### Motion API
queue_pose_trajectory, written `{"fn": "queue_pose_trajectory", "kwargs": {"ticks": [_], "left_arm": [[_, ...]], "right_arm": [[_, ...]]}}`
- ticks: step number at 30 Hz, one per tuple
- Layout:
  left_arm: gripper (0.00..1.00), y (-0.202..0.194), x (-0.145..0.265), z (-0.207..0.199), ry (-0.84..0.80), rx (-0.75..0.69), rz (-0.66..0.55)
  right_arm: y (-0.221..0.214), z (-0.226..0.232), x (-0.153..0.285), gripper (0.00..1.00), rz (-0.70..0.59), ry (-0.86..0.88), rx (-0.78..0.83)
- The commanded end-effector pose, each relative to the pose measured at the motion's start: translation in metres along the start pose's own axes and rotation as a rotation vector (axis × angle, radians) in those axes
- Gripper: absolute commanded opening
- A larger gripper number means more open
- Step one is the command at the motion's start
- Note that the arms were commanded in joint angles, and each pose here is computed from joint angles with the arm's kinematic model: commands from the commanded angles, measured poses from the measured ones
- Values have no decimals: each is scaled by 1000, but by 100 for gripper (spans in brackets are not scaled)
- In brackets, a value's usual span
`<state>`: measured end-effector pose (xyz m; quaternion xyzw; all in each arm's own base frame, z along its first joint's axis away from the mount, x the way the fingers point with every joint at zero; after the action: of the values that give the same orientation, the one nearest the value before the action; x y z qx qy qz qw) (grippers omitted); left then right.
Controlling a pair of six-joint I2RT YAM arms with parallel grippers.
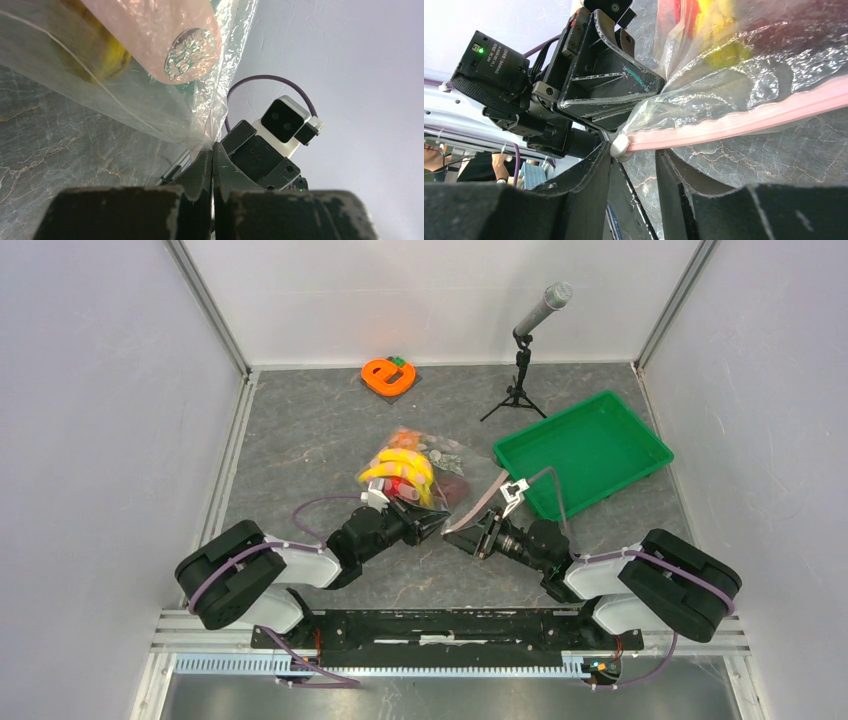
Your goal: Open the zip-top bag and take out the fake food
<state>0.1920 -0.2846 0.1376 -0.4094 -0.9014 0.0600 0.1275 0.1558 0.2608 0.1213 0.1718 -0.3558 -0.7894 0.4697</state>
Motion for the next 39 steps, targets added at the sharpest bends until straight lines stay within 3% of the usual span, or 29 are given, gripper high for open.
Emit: {"fn": "queue_pose_trajectory", "kwargs": {"ticks": [1,17,33,39], "left_arm": [[2,-5,2,-13,-53,-42,12],[2,-7,4,-11,-27,-78,28],[3,-9,3,-13,-17,-96,34],[3,-7,2,-11,-10,-104,26]], "right_arm": [[15,8,-5,45,-64,28,21],[25,6,-3,47,-76,45,29],[18,6,-10,39,6,63,7],[13,6,-10,42,46,67,10]]}}
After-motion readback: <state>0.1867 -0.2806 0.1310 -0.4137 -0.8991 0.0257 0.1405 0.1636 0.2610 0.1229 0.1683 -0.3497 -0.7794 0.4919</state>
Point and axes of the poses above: each gripper's point midway between its finger pads, its own x axis back along the fingers, its own z axis along the line the jaws close on, y = z × x, the point moved 4 cm from there along x, back along the fingers, and after that the axes turned 11 degrees about x, right-handed, at the moved point
